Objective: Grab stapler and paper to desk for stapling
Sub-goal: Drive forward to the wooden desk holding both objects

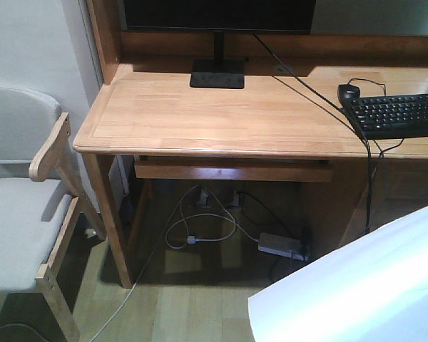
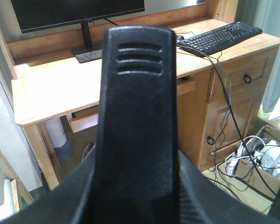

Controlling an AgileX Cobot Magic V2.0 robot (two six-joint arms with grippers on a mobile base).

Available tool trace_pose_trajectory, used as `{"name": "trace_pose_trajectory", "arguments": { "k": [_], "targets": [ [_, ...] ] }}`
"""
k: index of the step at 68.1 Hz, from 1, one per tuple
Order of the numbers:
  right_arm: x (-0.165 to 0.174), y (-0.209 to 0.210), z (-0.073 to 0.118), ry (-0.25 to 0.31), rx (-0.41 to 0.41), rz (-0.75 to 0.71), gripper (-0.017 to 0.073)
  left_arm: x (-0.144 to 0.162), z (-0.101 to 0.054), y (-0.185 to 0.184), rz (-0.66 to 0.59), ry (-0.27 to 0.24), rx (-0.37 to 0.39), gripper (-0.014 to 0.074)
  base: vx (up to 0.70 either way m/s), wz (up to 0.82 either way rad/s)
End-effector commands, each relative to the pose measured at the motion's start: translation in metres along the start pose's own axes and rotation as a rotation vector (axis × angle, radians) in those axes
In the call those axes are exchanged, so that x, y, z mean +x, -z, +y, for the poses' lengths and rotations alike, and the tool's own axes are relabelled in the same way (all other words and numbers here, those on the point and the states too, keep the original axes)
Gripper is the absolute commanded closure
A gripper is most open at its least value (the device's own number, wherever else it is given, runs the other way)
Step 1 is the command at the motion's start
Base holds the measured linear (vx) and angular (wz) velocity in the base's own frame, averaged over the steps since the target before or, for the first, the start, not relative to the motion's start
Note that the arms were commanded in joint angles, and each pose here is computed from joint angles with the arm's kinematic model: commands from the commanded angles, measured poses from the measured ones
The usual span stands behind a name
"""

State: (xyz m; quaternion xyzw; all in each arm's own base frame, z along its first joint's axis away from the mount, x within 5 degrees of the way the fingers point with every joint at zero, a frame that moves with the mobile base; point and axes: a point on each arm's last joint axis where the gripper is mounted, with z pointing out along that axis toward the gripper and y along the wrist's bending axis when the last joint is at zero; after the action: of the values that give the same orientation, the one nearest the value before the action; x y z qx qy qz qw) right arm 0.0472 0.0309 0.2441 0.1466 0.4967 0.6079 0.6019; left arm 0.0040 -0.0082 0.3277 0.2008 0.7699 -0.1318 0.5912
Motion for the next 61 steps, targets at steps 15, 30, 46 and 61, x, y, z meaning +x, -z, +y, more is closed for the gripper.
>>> {"name": "trace_pose_trajectory", "arguments": {
  "k": [15,30,46,61],
  "targets": [
    [0.0001,-0.0004,0.0031,0.011,-0.045,-0.003,0.0561,-0.0177,0.0006,0.0039,-0.132,0.012,-0.001,0.06,0.07,-0.02],
    [0.0001,-0.0004,0.0031,0.011,-0.045,-0.003,0.0561,-0.0177,0.0006,0.0039,-0.132,0.012,-0.001,0.06,0.05,-0.02],
    [0.0001,-0.0004,0.0031,0.011,-0.045,-0.003,0.0561,-0.0177,0.0006,0.0039,-0.132,0.012,-0.001,0.06,0.05,-0.01],
    [0.0001,-0.0004,0.0031,0.011,-0.045,-0.003,0.0561,-0.0177,0.0006,0.0039,-0.132,0.012,-0.001,0.06,0.07,-0.03]
  ]
}}
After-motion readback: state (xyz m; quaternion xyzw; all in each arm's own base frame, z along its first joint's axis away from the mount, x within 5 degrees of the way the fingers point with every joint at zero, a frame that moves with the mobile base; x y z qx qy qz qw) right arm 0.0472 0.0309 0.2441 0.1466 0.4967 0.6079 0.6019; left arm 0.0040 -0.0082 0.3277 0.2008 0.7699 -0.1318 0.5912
